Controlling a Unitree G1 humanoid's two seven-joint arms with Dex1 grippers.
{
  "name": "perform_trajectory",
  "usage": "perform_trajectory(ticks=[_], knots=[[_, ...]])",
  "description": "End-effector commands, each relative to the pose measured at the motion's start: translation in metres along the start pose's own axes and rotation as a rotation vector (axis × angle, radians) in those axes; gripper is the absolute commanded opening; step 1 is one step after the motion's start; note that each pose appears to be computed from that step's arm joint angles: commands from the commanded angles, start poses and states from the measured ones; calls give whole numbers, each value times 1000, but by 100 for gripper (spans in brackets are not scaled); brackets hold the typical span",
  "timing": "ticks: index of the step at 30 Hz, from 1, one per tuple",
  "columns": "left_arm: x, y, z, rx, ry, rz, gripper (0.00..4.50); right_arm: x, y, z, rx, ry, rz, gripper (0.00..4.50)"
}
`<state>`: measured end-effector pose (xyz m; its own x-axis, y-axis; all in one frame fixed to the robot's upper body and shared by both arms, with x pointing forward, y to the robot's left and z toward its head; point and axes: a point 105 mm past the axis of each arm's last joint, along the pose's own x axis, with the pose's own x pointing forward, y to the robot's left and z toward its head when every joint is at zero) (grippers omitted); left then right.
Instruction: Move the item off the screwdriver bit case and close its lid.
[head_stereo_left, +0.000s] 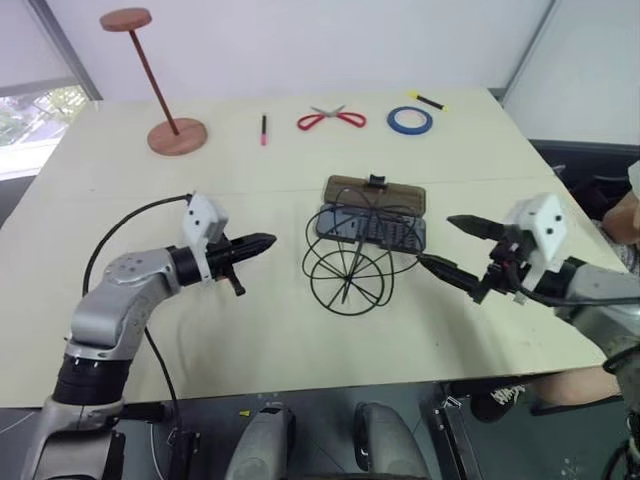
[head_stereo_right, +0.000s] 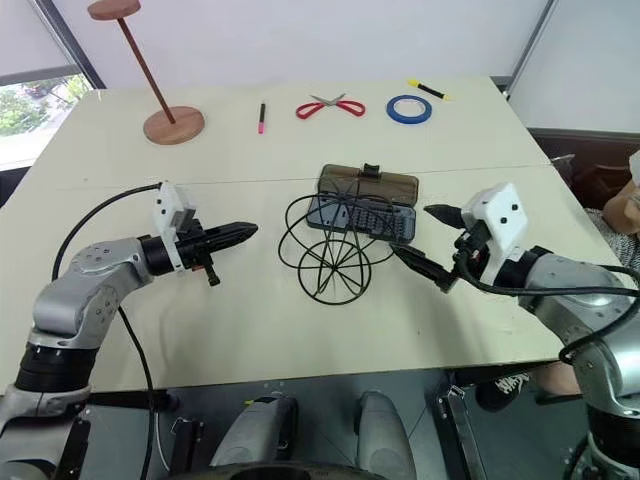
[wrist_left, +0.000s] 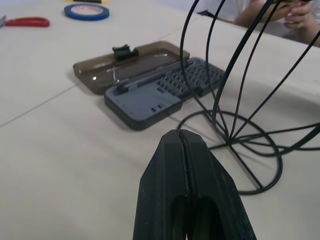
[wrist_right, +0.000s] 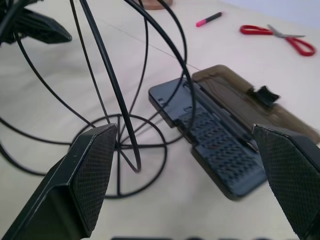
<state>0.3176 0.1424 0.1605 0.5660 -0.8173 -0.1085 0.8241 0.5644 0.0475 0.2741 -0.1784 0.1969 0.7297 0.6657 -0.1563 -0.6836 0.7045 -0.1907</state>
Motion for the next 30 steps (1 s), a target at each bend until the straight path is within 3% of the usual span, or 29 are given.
perform_trajectory(ticks=[1, 8, 9, 12, 16, 18, 25, 30], knots=[[-1, 0, 11, 46, -32, 10, 0, 7, 8, 7, -18, -31, 33, 448], [-1, -1, 11, 49, -31, 18, 0, 13, 15, 3, -2, -34, 46, 448], [-1, -2, 10, 49, -31, 18, 0, 13, 15, 3, -3, -35, 44, 425], [1, -4, 9, 50, -29, 17, 0, 14, 15, 0, -7, -26, 46, 319], [2, -4, 8, 53, -28, 20, 0, 15, 20, -3, -6, -15, 65, 94], [2, -3, 9, 55, -26, 24, 0, 15, 22, -4, -2, -10, 75, 4], [1, -3, 6, 57, -16, 24, 0, 9, 32, 1, -17, 2, 131, 4], [4, 2, 7, 60, -18, 30, 0, 3, 32, 36, -64, -79, 181, 4]])
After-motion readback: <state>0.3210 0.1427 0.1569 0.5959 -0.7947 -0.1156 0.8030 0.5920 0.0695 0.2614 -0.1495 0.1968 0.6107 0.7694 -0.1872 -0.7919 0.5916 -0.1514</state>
